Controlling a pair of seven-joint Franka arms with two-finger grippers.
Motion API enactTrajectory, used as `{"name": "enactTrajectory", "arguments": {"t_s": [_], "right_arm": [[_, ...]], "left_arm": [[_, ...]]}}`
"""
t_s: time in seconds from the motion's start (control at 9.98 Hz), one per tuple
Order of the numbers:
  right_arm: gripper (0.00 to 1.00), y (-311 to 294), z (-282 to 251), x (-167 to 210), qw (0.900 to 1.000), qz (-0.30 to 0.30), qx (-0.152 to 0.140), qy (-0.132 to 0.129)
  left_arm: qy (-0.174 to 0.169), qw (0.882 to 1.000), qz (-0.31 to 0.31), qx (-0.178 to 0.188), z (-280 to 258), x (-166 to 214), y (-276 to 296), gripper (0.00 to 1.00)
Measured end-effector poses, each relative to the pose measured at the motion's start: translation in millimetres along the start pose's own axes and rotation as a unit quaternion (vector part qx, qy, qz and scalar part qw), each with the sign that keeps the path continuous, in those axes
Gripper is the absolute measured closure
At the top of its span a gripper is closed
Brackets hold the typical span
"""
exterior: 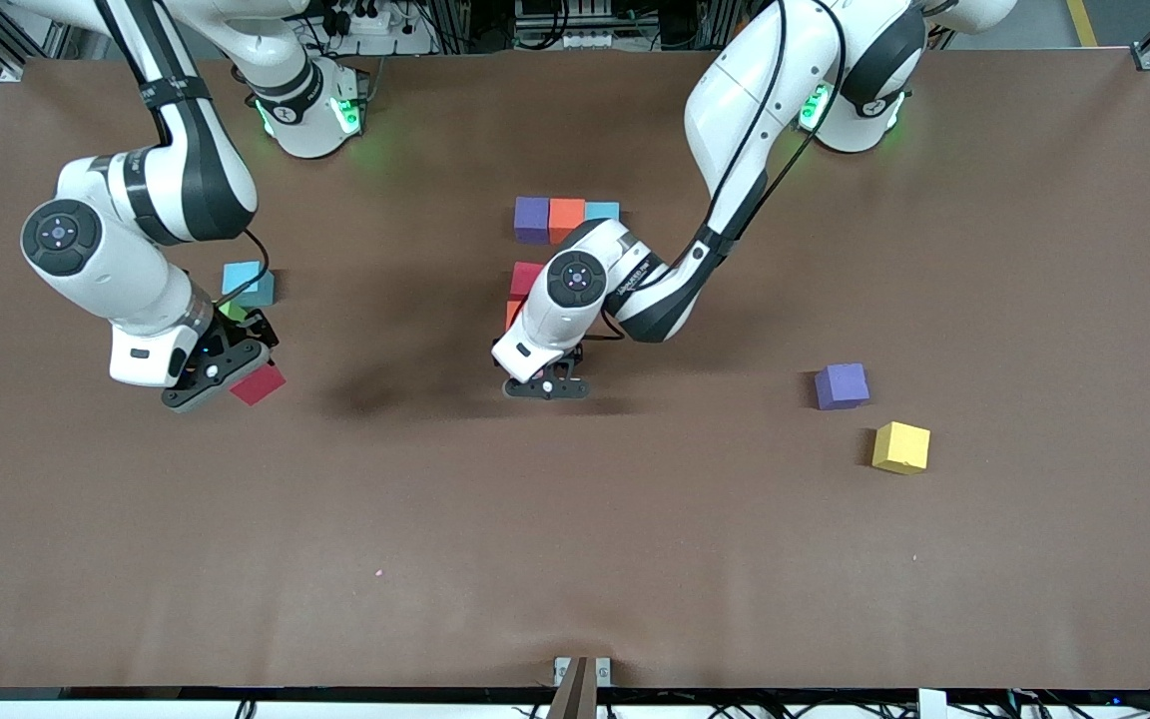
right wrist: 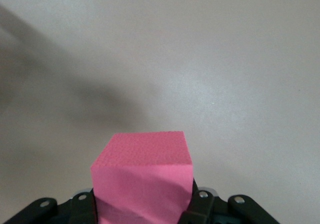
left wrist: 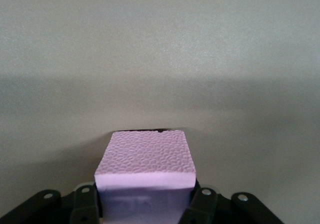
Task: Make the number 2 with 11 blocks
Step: 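Place the lavender cube on the figure while the right gripper holds pink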
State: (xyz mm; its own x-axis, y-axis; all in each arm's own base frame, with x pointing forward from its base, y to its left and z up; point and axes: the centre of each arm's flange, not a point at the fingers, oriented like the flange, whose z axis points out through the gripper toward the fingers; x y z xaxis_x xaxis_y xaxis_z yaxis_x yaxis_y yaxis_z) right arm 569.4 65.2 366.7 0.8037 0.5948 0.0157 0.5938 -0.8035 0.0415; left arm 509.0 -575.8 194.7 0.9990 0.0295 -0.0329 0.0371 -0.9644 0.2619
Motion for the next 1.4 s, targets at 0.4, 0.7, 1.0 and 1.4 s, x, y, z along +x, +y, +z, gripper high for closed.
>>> {"name": "enactTrajectory", "arguments": {"t_s": [0.4,0.7,1.0,1.4], "right_arm": [[0.42,-1.5,0.6,0.9,1.0,0.002,0.001,0.0],[0.42,-1.6,0.3,1.2,1.0,0.008,0.0,0.0],[0.42,-9.9,-1.4,6.9,1.0,0.013,0.0,0.002],[0.42,-21.1,-2.6,13.7,1.0,0.02,0.0,0.003]], "left_arm": [[-0.001,1.0,0.001,0.0,0.8,-1.8,1.3,0.43],[-0.004,1.0,0.019,0.002,6.2,-2.8,-0.7,0.21],[-0.007,1.0,0.027,-0.002,7.5,-6.1,3.5,0.0],[0.025,0.999,0.004,-0.03,-41.2,2.2,26.5,0.0]]}}
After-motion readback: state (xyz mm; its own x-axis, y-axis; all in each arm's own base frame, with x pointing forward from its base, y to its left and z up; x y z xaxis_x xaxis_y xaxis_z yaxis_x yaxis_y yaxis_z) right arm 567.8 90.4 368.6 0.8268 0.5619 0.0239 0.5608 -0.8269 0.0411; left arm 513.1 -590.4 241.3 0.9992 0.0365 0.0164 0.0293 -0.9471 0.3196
